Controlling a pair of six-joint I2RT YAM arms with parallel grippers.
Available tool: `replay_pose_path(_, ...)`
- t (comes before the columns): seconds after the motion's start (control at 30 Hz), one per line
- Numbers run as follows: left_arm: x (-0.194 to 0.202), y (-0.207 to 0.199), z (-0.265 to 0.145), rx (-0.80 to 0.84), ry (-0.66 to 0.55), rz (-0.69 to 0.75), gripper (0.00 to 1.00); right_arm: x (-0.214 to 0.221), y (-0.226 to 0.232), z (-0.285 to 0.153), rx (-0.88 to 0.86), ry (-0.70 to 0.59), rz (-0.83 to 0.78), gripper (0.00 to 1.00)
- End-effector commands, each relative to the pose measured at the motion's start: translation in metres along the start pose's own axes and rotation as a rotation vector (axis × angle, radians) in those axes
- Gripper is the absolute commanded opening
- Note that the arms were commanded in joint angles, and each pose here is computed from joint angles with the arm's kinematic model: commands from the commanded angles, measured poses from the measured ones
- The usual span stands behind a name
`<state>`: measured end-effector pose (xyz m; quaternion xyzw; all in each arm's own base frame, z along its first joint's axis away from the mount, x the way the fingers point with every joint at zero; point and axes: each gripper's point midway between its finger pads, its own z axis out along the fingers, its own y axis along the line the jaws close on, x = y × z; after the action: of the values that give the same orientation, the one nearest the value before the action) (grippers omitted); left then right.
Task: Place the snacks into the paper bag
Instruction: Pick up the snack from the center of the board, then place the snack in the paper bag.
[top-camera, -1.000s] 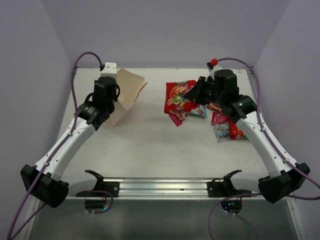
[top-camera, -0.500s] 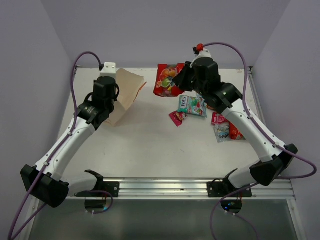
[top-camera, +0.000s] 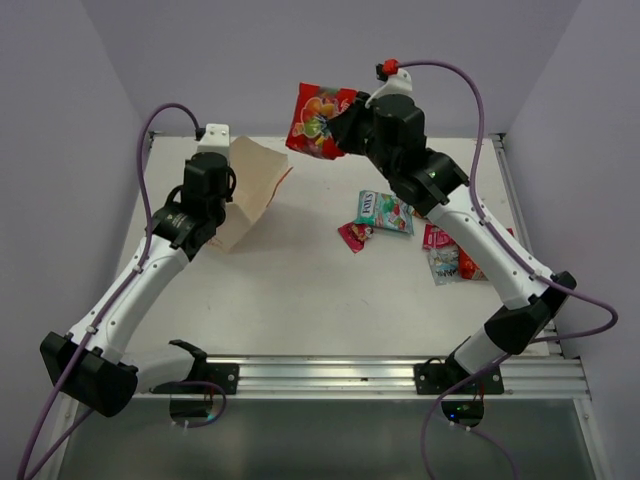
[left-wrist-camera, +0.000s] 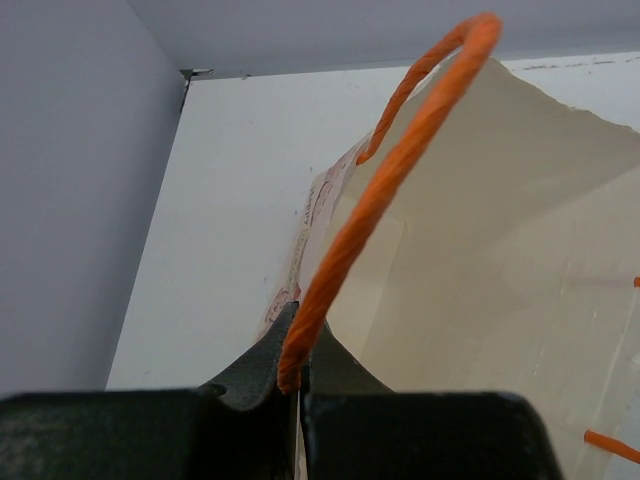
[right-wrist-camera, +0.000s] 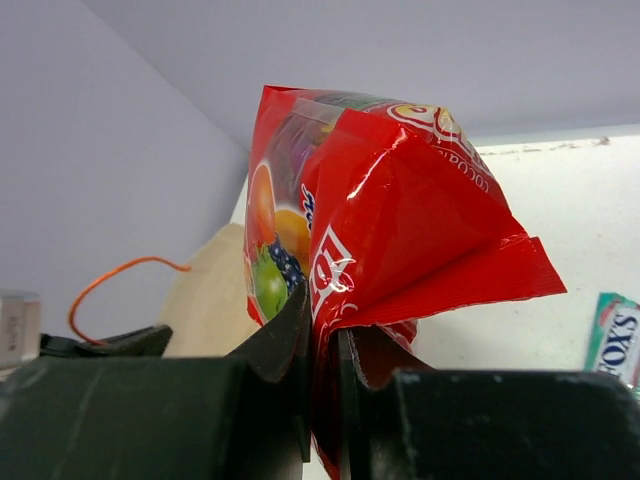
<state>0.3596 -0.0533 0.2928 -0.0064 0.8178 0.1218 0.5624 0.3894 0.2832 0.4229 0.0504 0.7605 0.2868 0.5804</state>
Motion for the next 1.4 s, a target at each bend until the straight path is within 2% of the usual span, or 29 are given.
replay_pose_path(0.0, -0.017, 0.002, -0.002, 0.011, -0.061, -0.051, 0.0, -0.07, 0.065, -0.022, -0.184, -0.229, 0.112, 0.0)
replay_pose_path(0.17, -0.016, 0.002, -0.001, 0.021, -0.058, -0.057, 0.0, -0.053, 0.102, -0.025, -0.257, -0.19, 0.127, 0.0)
replay_pose_path(0.37, -0.016, 0.004, 0.0, 0.013, -0.055, -0.077, 0.0, -0.021, 0.116, -0.019, -0.224, -0.141, 0.122, 0.0)
replay_pose_path(0.6, -0.017, 0.004, -0.001, 0.006, -0.05, -0.11, 0.0, 0.039, 0.095, -0.002, -0.126, -0.005, 0.148, 0.0)
replay_pose_path(1.0, -0.027, -0.006, -0.011, 0.061, -0.044, -0.297, 0.0, 0.114, 0.082, 0.002, -0.107, 0.197, 0.198, 0.0)
replay_pose_path(1.37, -0.021, -0.016, -0.024, 0.117, -0.009, -0.435, 0.0, 0.182, 0.072, 0.005, -0.08, 0.375, 0.343, 0.0)
